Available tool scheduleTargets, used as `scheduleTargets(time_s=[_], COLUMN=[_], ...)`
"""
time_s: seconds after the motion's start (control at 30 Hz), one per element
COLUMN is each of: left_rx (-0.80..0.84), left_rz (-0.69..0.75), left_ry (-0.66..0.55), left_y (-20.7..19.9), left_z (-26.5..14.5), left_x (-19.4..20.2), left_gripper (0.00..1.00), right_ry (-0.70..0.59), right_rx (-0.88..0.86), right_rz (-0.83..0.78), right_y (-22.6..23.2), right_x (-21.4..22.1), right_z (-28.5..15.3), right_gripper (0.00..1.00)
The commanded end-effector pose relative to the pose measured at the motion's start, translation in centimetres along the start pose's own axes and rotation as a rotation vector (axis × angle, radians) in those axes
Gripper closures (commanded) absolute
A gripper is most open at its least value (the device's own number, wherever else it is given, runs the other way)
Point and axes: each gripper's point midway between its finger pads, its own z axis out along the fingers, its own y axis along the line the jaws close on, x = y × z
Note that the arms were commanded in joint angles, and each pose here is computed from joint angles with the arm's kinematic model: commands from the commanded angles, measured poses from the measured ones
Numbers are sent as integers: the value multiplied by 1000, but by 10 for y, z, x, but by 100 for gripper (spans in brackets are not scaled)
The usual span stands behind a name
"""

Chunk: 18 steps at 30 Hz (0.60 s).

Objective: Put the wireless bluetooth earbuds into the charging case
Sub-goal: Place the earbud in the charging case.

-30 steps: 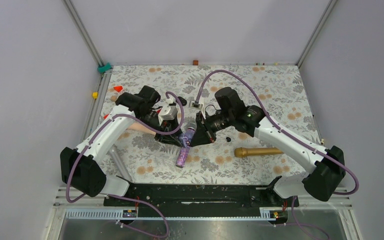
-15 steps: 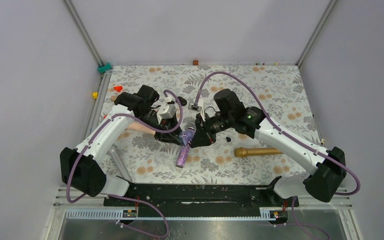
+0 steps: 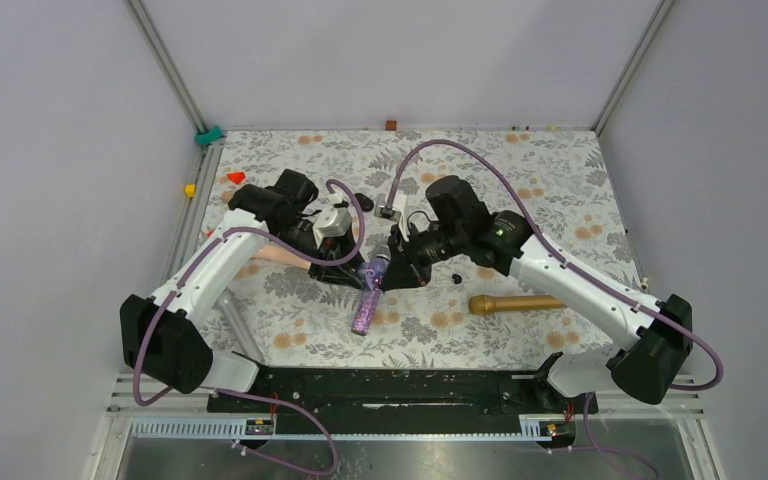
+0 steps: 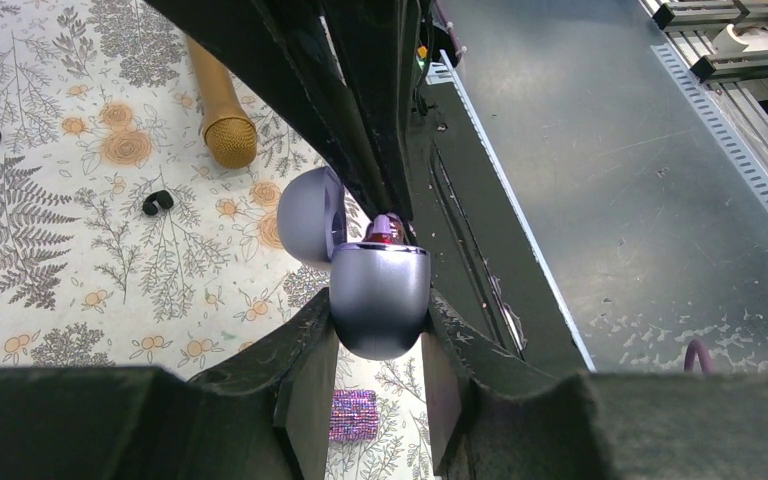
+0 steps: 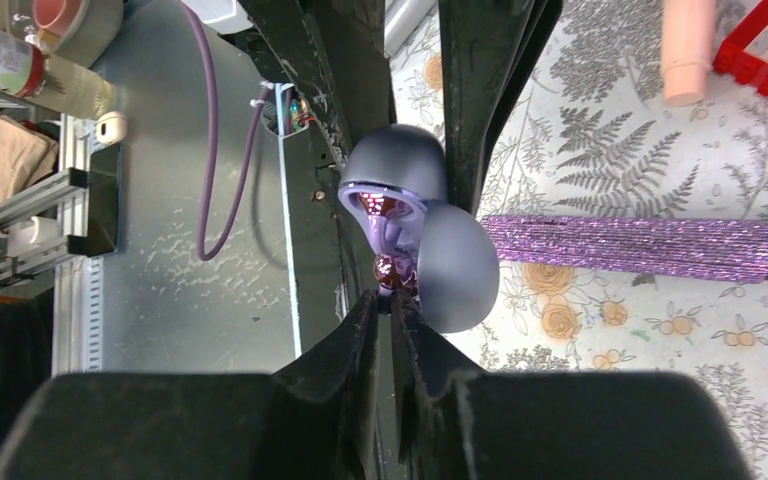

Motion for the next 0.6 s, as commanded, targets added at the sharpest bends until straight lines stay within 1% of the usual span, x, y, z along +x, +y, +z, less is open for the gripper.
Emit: scheduleTargets(time_s=[0.0, 0.57], left_rx=[72, 76], left_rz=[3, 5], left_ry=[-125, -139], left_y=[-18, -18], left_z=[7, 7], left_x=[-22, -24], left_gripper=[100, 100], right_ry=[-74, -2], right_rx=[110, 164], right_rz=[-112, -159], right_y=[-14, -19], right_x=[-33, -17], right_z=[-6, 1], right_gripper=[87, 87])
